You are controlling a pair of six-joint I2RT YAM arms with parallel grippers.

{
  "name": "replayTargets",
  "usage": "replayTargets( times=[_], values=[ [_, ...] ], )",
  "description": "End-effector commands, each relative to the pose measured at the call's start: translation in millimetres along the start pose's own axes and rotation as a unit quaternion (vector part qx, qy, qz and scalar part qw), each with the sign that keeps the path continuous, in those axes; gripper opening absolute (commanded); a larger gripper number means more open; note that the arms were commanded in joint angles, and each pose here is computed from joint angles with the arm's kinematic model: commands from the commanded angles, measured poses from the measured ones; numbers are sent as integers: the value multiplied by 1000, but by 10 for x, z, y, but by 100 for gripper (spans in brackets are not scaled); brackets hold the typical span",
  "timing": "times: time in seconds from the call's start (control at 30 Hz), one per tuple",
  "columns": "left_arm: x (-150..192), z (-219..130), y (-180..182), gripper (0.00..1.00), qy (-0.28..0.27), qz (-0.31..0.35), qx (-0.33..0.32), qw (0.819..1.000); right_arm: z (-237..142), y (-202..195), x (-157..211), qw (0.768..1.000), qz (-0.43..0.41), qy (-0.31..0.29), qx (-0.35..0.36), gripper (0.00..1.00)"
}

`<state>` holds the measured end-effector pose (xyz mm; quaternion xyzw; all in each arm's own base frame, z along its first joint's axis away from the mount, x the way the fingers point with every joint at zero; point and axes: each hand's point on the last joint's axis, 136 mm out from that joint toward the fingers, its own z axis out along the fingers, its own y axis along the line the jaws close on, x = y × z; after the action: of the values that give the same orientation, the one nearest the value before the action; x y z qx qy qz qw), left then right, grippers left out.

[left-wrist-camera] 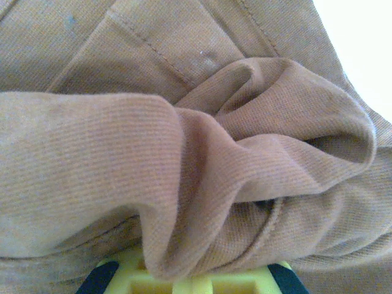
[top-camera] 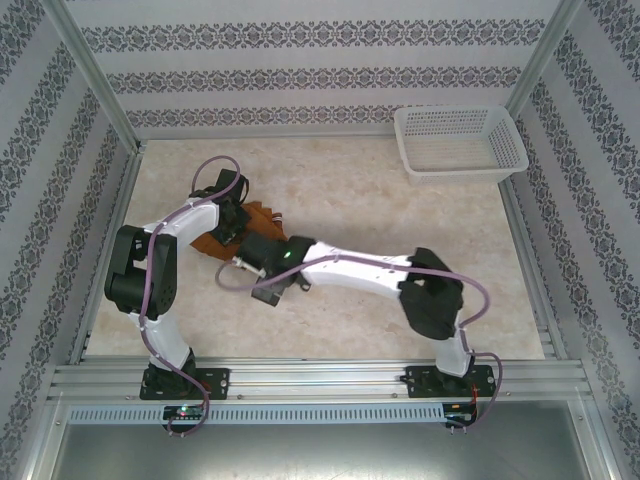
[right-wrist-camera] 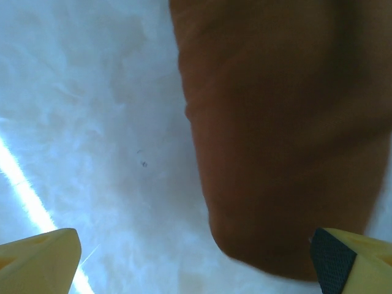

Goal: Roll up the long pants

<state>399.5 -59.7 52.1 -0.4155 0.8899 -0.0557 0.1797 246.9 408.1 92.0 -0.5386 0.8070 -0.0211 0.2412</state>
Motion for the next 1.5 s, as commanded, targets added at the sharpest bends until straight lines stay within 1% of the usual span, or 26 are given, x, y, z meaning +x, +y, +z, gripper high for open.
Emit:
replayTargets(
  times=[0.0,0.1,0.3,0.43,0.53,0.6,0.73,0.87,0.93,1.1,1.2,1.27,1.47],
  values=[
    [157,232,132,0,39,2,-20,999,283,-138,-156,993,-55,-13,99,98],
    [145,187,112,0,39,5,-15,999,410,-131,-314,989,-78,-31,123,98],
    [159,118,58,0,44,10,-1,999,626,-268,-654,974,-124,-55,182,98],
    [196,116,58,0,53,10,4,999,604,-350,-904,965,-123,-87,216,98],
    [207,116,74,0,53,11,4,998,512,-404,-1027,959,-120,-102,235,98],
    [217,124,75,0,56,13,4,998,426,-416,-1039,959,-118,-98,238,98],
    [225,160,48,0,60,13,5,998,218,-537,-898,956,-106,-80,260,98],
    [239,207,20,0,66,11,8,998,-15,-570,-763,955,-98,-80,267,98],
    [262,222,7,0,71,11,9,997,-171,-615,-745,951,-95,-76,285,98],
    [277,218,2,0,72,11,10,997,-447,-574,-752,950,-92,-93,285,98],
    [275,198,-9,0,72,8,13,997,-364,-550,-820,952,-103,-90,276,98],
    [281,174,-21,0,73,7,16,997,-222,-545,-873,952,-114,-85,272,98],
    [301,66,-37,0,69,12,25,997,132,-515,-1010,960,-112,-81,243,98]
  ],
)
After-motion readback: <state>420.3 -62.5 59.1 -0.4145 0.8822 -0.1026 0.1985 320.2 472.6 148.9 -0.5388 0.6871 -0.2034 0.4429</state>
